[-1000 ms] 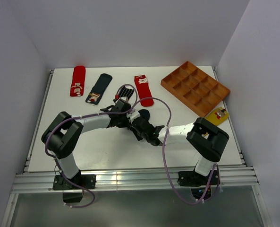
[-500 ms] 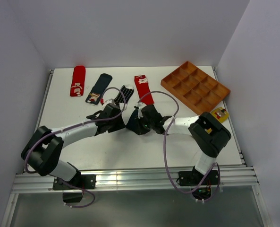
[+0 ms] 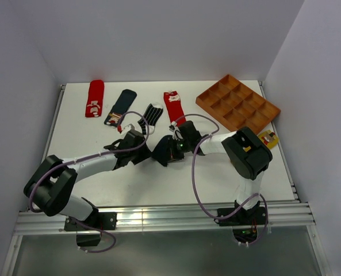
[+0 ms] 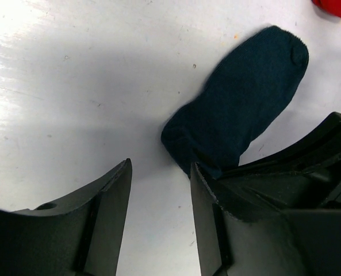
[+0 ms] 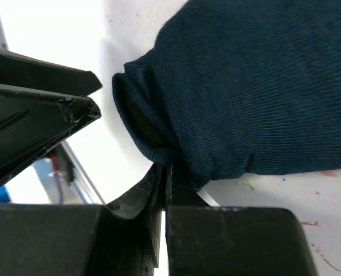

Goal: Roll the socks
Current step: Roll the sock at the center of the board.

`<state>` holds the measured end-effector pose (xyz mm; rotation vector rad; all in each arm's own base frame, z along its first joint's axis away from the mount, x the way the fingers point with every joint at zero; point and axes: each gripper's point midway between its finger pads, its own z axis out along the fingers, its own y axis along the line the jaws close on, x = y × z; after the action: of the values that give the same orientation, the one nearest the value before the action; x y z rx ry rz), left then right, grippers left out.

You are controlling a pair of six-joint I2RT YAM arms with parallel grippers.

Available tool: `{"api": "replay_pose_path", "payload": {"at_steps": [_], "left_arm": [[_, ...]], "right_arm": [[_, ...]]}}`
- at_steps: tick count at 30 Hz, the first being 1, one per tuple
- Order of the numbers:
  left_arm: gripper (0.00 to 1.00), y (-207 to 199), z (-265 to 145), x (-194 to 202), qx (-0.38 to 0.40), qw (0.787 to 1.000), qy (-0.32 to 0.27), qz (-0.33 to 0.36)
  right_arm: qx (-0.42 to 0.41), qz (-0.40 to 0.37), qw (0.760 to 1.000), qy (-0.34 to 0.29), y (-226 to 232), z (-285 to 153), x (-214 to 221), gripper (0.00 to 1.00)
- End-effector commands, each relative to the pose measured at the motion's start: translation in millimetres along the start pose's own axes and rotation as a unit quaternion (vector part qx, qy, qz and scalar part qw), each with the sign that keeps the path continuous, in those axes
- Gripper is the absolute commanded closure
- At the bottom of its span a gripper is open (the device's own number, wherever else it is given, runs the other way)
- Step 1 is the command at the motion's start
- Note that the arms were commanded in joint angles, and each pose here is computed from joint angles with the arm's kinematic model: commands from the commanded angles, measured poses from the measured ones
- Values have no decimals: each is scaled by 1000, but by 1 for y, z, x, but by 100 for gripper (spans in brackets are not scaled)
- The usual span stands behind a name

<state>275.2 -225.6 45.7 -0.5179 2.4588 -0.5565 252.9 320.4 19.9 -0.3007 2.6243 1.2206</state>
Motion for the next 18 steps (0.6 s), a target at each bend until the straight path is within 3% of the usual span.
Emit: {"api": "replay_pose_path", "payload": {"at_steps": [1, 18], "left_arm": [[50, -13, 7, -6, 22, 999, -12, -35], [64, 1, 34, 10, -15, 999, 14, -45]], "right_arm": [[-21, 51, 998, 15, 3, 3, 2, 100], [-13, 89, 996, 16, -11, 9, 8, 97]]}}
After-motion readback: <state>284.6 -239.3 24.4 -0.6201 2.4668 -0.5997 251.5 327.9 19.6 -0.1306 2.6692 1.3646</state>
